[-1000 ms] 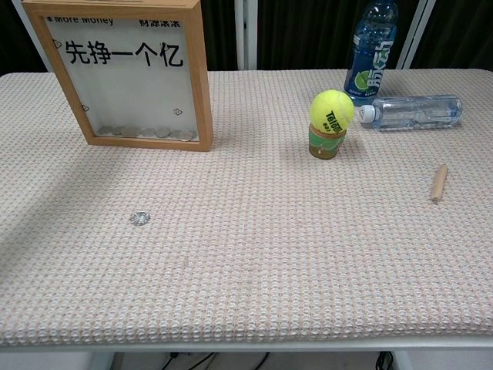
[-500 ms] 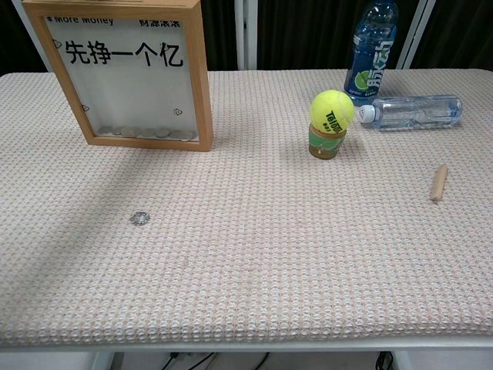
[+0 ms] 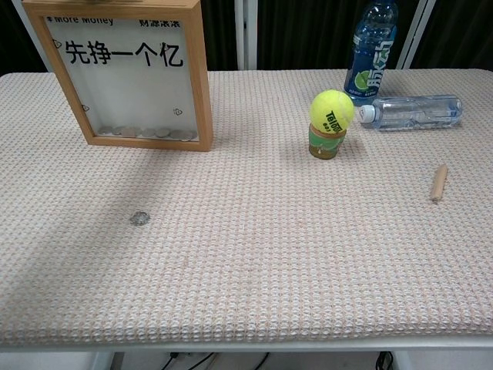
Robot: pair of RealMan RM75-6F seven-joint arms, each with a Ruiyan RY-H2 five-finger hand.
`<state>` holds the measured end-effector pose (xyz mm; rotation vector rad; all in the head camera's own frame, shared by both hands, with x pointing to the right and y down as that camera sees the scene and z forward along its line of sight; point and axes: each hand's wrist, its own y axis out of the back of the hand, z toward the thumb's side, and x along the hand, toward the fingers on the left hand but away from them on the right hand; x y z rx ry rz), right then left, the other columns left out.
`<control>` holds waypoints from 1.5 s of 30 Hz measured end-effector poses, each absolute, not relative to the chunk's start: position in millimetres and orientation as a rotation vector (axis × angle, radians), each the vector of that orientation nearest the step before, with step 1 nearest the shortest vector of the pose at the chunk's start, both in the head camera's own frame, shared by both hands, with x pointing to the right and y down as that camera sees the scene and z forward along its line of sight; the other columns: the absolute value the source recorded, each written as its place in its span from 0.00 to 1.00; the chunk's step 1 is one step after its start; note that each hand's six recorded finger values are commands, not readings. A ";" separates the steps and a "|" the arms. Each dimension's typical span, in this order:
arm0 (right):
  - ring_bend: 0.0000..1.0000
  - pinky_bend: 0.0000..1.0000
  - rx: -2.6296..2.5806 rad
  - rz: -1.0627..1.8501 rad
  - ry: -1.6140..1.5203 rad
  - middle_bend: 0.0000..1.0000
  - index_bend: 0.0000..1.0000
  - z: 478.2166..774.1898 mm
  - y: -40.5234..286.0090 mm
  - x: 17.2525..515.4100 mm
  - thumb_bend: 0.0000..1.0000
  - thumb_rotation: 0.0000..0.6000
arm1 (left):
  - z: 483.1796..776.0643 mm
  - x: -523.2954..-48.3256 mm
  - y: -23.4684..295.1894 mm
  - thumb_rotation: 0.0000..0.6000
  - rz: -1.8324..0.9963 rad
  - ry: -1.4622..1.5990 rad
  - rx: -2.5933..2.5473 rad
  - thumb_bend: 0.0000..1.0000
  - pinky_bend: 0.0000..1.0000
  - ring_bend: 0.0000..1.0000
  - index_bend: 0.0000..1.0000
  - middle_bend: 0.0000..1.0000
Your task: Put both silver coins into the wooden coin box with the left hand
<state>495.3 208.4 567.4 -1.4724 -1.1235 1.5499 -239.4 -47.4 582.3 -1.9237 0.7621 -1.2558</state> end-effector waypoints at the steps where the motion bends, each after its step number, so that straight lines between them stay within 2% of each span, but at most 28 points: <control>1: 0.00 0.00 -1.472 1.552 -1.124 0.00 0.00 567.9 208.2 495.8 0.22 1.00 | 583.2 -239.1 -47.5 1.00 -1.259 0.756 -1.921 0.46 0.15 0.09 0.64 0.27; 18: 0.00 0.00 -1.473 1.556 -1.125 0.00 0.00 569.4 208.4 497.4 0.22 1.00 | 594.1 -242.5 -44.4 1.00 -1.302 0.736 -1.923 0.46 0.14 0.09 0.63 0.27; 21: 0.00 0.00 -1.474 1.558 -1.123 0.00 0.00 569.9 208.9 497.2 0.22 1.00 | 596.0 -243.2 -43.8 1.00 -1.309 0.731 -1.925 0.46 0.14 0.09 0.55 0.27; 24: 0.00 0.00 -1.473 1.561 -1.122 0.00 0.00 570.1 209.1 497.7 0.22 1.00 | 597.1 -244.4 -42.7 1.00 -1.315 0.722 -1.925 0.46 0.14 0.09 0.34 0.26; 27: 0.00 0.00 -1.470 1.562 -1.124 0.00 0.00 569.5 208.7 498.3 0.23 1.00 | 596.2 -244.5 -42.0 1.00 -1.310 0.720 -1.926 0.44 0.14 0.09 0.21 0.25; 30: 0.00 0.00 -1.468 1.559 -1.126 0.00 0.00 568.8 208.1 498.3 0.23 1.00 | 593.7 -244.9 -41.2 1.00 -1.296 0.728 -1.922 0.42 0.13 0.09 0.15 0.24; 38: 0.00 0.00 -1.472 1.555 -1.128 0.00 0.00 568.1 208.8 497.4 0.23 1.00 | 575.4 -248.9 -31.0 1.00 -1.231 0.785 -1.895 0.41 0.13 0.09 0.17 0.24; 40: 0.00 0.00 -1.469 1.556 -1.132 0.00 0.00 567.5 209.1 499.1 0.23 1.00 | 565.8 -252.2 -24.3 1.00 -1.192 0.814 -1.870 0.40 0.14 0.09 0.21 0.25; 43: 0.00 0.00 -1.462 1.560 -1.138 0.00 0.00 566.5 209.1 502.0 0.23 1.00 | 548.8 -262.8 -10.6 1.00 -1.122 0.869 -1.807 0.39 0.23 0.15 0.33 0.29; 45: 0.00 0.00 -1.463 1.557 -1.138 0.00 0.00 566.1 208.8 501.9 0.23 1.00 | 538.2 -273.5 2.3 1.00 -1.078 0.908 -1.764 0.39 0.25 0.17 0.37 0.30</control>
